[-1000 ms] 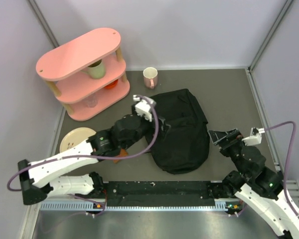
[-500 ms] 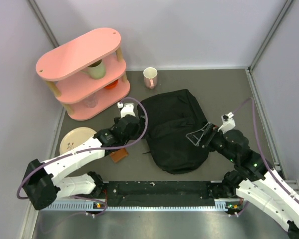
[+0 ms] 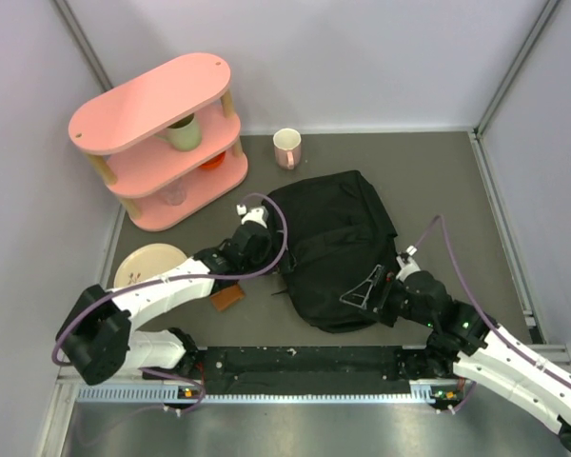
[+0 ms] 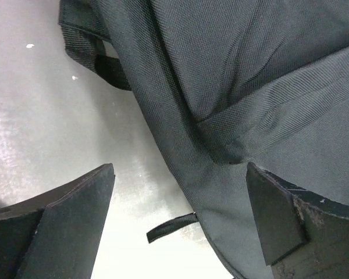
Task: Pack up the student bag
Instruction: Adjust the student bag at the center of the board.
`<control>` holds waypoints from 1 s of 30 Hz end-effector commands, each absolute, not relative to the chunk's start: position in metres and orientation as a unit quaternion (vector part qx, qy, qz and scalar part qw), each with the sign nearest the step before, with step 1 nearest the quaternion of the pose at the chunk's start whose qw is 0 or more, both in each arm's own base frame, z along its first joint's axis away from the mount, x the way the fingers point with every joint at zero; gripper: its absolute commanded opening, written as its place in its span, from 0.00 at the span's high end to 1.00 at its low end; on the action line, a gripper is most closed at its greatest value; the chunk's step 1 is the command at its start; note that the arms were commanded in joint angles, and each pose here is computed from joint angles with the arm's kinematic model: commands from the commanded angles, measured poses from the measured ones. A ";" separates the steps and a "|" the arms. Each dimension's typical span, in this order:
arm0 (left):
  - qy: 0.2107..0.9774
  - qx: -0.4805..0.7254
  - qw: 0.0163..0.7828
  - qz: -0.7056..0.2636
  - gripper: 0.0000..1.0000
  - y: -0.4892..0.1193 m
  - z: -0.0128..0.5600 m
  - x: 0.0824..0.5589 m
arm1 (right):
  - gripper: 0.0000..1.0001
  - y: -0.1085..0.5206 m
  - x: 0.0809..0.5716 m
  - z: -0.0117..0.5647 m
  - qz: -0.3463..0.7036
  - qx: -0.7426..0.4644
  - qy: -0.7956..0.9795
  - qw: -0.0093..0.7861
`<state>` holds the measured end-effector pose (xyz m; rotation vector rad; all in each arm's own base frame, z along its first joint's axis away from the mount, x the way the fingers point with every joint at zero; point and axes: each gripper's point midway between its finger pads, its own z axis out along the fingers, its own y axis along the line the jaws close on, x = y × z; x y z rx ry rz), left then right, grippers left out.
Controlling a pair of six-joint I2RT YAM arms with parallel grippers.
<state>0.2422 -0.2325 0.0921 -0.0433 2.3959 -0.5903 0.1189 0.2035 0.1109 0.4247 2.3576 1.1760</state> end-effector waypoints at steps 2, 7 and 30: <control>0.906 -0.006 0.330 -0.266 0.01 -0.256 0.096 0.252 | 0.13 0.222 0.100 0.130 0.484 0.102 0.846 0.200; 0.908 0.013 0.316 -0.275 0.01 -0.267 0.096 0.254 | 0.13 0.229 0.078 0.121 0.486 0.062 0.861 0.140; 0.892 0.045 0.315 -0.321 0.01 -0.283 0.114 0.248 | 0.05 0.146 0.203 0.090 0.297 0.212 0.868 0.338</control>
